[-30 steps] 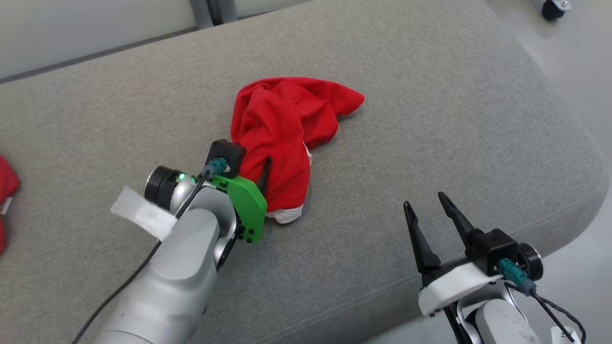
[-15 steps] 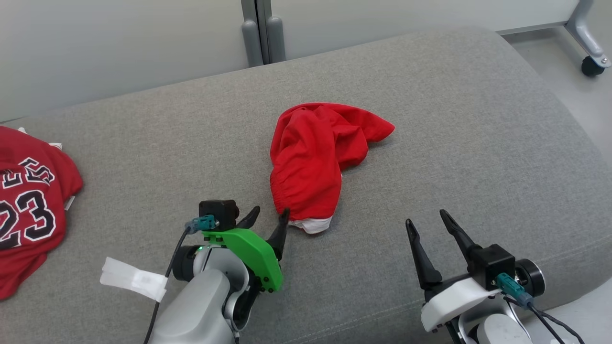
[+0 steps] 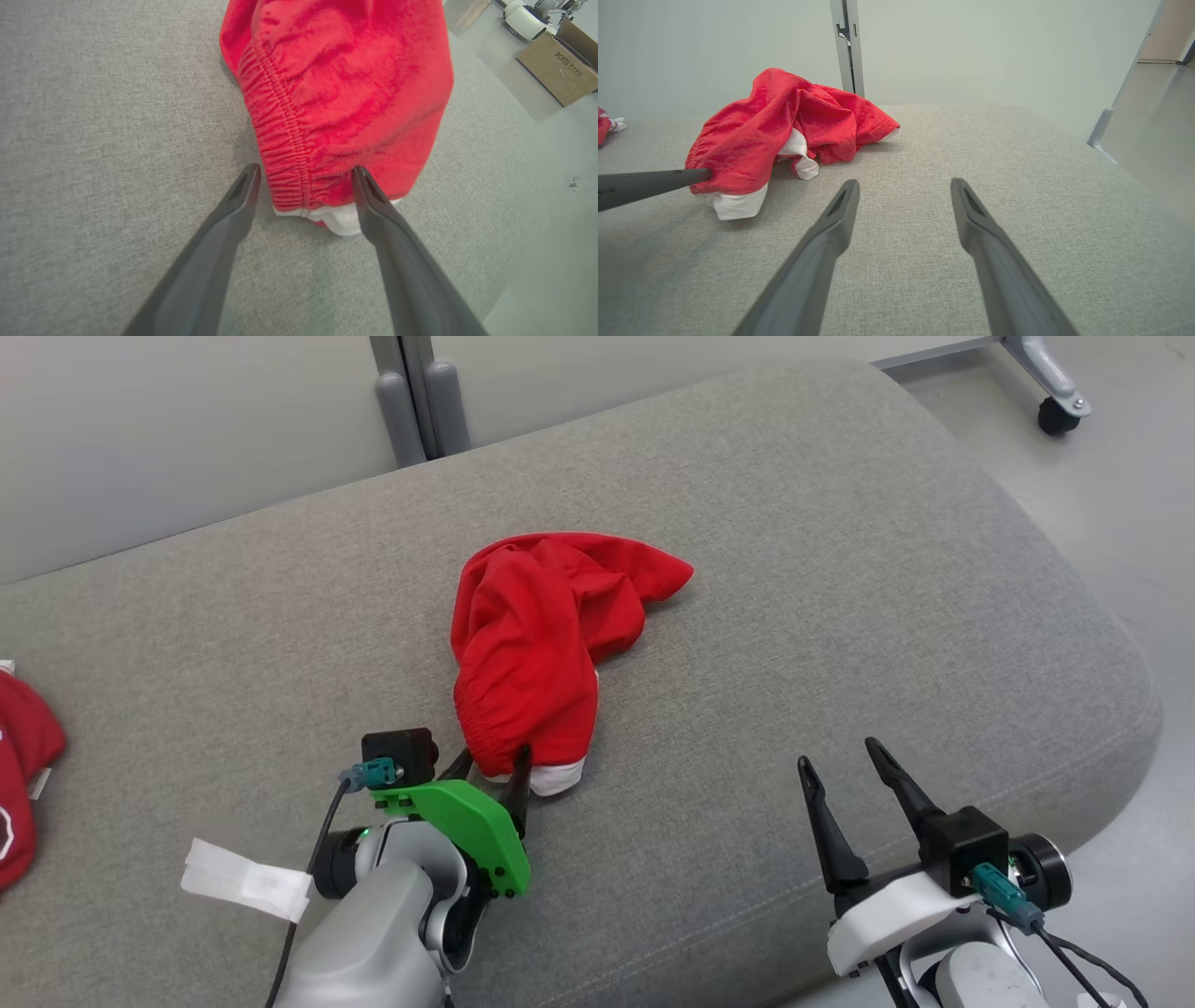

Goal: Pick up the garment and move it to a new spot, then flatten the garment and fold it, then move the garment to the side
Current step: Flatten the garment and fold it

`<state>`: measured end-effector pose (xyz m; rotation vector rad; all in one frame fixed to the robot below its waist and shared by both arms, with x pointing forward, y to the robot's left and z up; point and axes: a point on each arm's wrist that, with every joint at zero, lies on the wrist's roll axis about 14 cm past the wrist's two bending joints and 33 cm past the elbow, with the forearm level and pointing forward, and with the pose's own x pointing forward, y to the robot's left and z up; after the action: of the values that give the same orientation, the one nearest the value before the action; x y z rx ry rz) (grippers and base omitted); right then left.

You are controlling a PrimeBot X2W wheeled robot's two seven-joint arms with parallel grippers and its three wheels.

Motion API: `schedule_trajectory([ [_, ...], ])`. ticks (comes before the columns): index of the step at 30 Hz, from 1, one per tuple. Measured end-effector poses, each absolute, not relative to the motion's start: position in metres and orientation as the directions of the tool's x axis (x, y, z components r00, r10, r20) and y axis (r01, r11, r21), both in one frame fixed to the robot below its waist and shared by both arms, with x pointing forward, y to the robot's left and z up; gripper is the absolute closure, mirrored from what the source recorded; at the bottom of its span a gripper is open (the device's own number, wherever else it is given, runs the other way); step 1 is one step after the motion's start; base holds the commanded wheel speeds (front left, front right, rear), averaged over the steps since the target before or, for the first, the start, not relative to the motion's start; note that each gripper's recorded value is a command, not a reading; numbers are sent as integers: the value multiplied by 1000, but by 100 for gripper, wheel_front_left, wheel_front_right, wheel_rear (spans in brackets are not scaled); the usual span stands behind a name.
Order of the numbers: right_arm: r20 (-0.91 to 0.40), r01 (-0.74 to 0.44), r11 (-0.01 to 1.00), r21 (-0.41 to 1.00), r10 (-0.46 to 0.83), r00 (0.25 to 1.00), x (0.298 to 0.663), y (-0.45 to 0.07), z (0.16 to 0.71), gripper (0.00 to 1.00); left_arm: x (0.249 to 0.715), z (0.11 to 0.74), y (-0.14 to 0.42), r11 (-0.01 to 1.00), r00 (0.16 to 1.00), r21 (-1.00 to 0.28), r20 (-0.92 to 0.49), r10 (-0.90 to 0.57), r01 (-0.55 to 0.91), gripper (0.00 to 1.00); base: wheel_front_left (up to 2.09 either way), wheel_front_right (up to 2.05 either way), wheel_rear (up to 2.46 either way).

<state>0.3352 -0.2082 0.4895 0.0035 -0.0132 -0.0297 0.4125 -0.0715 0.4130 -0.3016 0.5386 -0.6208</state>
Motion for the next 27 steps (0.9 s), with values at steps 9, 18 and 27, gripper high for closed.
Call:
schedule_trajectory([
  [9,-7,73,997,-2,-73,997,332,-222,484,0,422,423,-90,728,679,-473,-310,-665,496,100,0,0,0],
  [18,2,-4,1000,12,4,1000,347,-198,485,0,454,432,-31,814,801,-452,-292,-522,366,100,0,0,0],
  [27,-7,-79,997,20,79,997,360,-175,482,0,471,401,47,907,838,-391,-433,-332,157,100,0,0,0],
])
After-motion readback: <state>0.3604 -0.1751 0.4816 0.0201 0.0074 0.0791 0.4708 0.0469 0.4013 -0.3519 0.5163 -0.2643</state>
